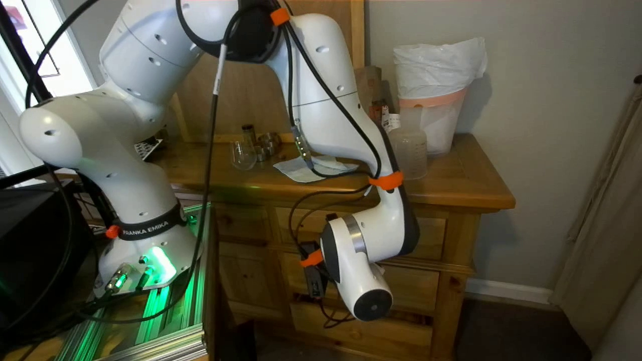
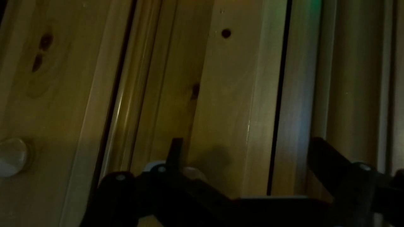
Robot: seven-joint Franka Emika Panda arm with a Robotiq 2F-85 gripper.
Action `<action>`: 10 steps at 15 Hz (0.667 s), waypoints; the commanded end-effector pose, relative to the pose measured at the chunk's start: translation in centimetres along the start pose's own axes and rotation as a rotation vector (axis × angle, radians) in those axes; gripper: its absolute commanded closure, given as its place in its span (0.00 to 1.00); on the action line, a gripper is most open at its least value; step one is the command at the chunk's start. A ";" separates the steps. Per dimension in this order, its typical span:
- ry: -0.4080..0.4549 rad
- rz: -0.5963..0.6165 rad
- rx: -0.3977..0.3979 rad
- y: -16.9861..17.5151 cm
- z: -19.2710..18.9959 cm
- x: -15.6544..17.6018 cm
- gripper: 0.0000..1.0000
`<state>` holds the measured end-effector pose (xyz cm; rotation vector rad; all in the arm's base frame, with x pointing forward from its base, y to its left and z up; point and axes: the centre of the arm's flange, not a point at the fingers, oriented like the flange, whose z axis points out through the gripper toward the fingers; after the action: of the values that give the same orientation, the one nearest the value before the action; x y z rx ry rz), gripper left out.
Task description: Open the top right drawer, pick up the light blue towel on the table and put it in the top right drawer
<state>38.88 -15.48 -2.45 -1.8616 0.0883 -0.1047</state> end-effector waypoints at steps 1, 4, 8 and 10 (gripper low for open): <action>0.150 -0.013 -0.008 2.0 1.5 0.8 0.00; 0.259 0.012 -0.030 2.5 2.3 1.4 0.00; 0.344 0.053 -0.055 3.4 3.5 2.4 0.00; 0.345 0.083 -0.054 3.8 4.2 2.5 0.00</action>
<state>40.97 -13.54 -5.68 -1.8565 0.3660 -0.3706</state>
